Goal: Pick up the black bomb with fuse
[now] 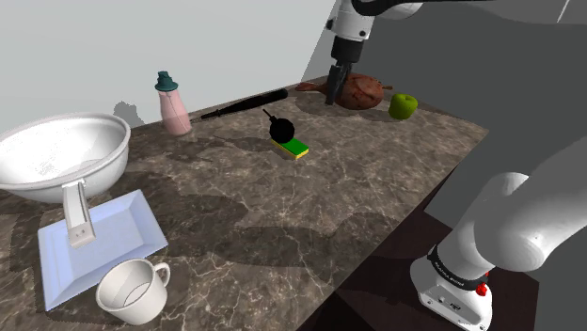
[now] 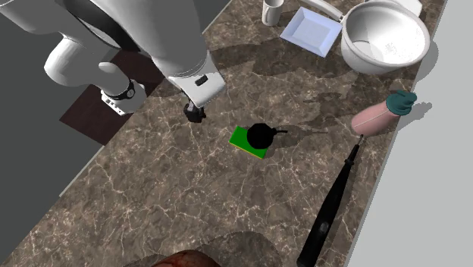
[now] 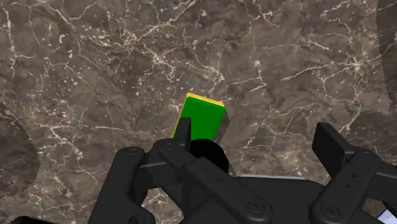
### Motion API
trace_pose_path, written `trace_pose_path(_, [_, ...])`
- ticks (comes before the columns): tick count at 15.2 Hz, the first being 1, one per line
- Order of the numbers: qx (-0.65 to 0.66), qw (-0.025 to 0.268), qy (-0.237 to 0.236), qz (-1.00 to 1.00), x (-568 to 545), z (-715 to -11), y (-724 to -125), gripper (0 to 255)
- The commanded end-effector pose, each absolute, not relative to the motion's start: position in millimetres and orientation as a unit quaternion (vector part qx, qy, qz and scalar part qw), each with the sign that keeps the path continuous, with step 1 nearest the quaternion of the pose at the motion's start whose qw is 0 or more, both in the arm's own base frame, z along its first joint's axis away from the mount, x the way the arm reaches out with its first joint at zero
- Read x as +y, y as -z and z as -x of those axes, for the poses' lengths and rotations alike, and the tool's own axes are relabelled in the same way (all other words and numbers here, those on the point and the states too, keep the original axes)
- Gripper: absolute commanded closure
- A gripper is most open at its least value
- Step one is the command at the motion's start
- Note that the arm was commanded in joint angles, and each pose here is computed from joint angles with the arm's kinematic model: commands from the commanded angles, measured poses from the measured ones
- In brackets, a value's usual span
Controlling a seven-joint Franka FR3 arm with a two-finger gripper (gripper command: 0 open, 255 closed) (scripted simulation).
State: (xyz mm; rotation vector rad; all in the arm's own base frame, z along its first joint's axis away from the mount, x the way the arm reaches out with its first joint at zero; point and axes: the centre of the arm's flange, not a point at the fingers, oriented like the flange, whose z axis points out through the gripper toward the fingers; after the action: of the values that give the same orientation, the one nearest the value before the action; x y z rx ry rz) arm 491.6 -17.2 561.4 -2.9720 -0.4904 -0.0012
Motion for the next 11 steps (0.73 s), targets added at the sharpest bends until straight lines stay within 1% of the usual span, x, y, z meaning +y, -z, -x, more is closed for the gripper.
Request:
trace_pose_path(1, [-0.188,0.066,-0.004,0.980,-16,-521,-551,0])
trace_pose_path(11, [-0.305,0.076,-0.024,0.949,11,-650,-502,0])
